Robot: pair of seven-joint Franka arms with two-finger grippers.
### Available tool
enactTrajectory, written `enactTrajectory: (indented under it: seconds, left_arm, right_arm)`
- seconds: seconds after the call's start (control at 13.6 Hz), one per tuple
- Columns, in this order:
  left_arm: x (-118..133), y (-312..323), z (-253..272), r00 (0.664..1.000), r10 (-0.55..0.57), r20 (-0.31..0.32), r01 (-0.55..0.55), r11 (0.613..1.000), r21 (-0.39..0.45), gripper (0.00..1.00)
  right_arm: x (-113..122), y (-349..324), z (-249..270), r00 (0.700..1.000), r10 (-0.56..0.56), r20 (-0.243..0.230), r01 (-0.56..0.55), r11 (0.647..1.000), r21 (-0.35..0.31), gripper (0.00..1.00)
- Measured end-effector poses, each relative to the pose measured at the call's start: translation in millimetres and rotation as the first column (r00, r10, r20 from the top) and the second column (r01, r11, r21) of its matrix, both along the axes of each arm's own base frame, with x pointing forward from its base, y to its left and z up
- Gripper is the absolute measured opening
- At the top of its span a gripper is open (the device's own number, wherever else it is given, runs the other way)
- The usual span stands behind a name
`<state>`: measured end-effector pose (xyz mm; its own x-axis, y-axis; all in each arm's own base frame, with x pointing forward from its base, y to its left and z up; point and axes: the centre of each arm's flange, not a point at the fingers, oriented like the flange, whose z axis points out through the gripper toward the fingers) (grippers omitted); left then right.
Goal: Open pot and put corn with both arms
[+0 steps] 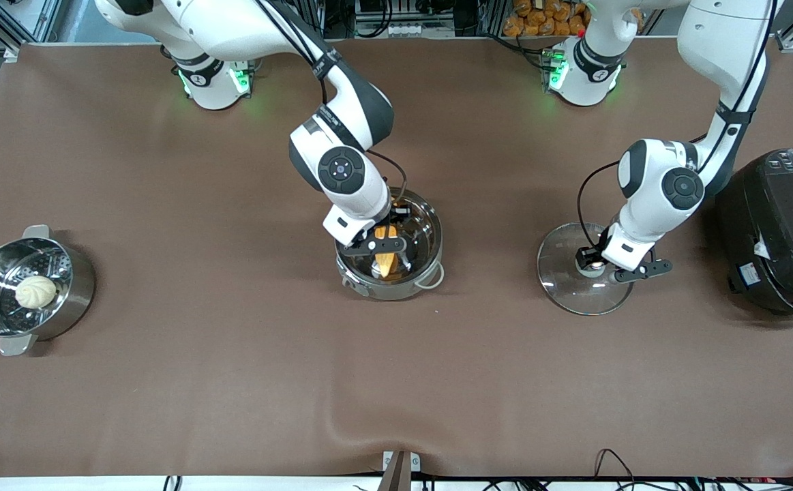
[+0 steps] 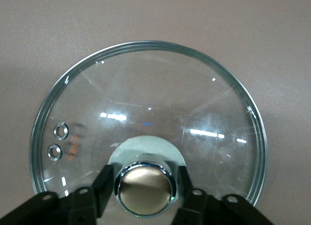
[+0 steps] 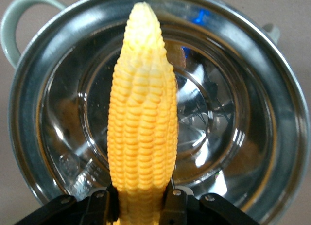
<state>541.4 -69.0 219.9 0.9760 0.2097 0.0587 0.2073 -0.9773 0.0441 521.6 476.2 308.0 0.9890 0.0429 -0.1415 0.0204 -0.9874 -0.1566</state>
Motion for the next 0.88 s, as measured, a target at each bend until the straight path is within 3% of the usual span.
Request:
enactTrajectory:
  seconds: [0.07, 0.22, 0.37, 0.51, 0.73, 0.88]
  left_arm:
    - [3, 1, 4, 1.0, 0.0, 0.011, 0.0, 1.0, -0.001, 0.77]
    - [15, 0, 32, 0.999, 0.0, 0.044, 0.0, 1.0, -0.002, 0.99]
    - [23, 0, 85, 0.999, -0.001, 0.054, 0.001, 1.0, 0.005, 1.0]
    - [23, -1, 152, 0.999, -0.004, 0.047, 0.003, 1.0, 0.016, 1.0]
    - [16, -7, 266, 0.999, -0.024, -0.025, 0.025, 0.999, 0.036, 1.0]
    - [13, -15, 326, 0.997, -0.06, -0.054, 0.063, 0.997, 0.041, 1.0]
  right_arm:
    - [2, 1, 0, 1.0, -0.002, 0.007, 0.002, 1.0, 0.006, 0.41]
    - [4, 5, 2, 1.0, -0.001, 0.013, 0.001, 1.0, 0.012, 0.62]
    - [8, 5, 10, 1.0, -0.003, 0.024, 0.003, 1.0, 0.019, 0.85]
    - [14, -4, 23, 1.0, -0.008, 0.008, 0.008, 1.0, 0.002, 1.0]
    - [29, -49, 78, 0.998, -0.044, -0.033, 0.043, 0.998, -0.036, 1.0]
    - [47, -106, 127, 0.997, -0.078, -0.016, 0.077, 0.997, -0.024, 1.0]
